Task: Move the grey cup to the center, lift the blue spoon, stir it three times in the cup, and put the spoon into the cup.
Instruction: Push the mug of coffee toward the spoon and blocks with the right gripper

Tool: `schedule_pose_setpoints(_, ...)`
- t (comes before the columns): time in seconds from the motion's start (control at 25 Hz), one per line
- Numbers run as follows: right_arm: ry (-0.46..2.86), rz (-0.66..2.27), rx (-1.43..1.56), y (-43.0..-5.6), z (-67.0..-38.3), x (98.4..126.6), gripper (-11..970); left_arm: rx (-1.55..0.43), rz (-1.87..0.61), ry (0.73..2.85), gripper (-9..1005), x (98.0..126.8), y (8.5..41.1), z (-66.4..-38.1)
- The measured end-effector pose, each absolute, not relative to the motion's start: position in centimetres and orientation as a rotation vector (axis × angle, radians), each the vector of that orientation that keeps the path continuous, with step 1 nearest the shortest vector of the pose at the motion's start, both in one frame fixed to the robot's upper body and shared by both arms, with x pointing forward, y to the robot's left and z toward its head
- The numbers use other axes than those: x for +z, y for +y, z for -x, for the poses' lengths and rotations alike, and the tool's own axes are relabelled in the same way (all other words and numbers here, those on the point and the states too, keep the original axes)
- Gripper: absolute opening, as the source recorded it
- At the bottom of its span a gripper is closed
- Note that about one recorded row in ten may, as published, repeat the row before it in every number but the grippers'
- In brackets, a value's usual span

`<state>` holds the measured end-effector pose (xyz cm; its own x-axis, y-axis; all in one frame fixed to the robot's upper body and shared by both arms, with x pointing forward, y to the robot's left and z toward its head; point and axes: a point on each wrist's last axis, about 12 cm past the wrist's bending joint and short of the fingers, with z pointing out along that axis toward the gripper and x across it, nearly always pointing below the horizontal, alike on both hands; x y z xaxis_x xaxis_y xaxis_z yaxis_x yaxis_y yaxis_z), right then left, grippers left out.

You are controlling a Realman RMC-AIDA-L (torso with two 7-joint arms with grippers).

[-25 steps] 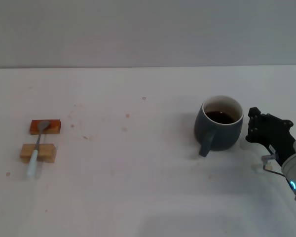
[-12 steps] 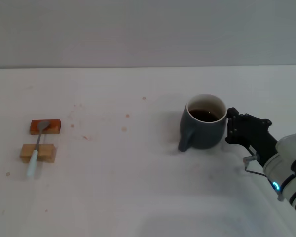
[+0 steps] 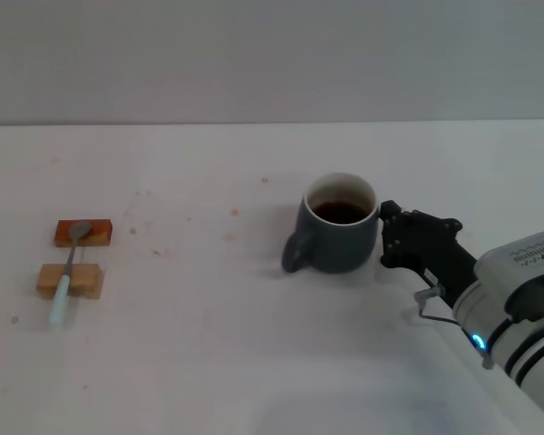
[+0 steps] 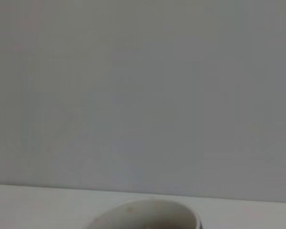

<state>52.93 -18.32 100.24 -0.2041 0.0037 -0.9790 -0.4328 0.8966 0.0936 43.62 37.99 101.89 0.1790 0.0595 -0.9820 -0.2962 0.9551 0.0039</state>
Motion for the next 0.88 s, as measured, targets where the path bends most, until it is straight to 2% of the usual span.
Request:
schedule_pose_setpoints(0.48, 1.729, 0.375, 0.478, -16.1, -53.0, 100.8, -1, 0.258, 0.207, 1.370, 812, 101.9, 38.1, -43.5)
schedule_pose_setpoints(0.88, 1.735, 0.370, 0.474, -16.1, -53.3, 100.9, -1, 0.260, 0.206, 1.372, 812, 101.9, 38.2, -43.5)
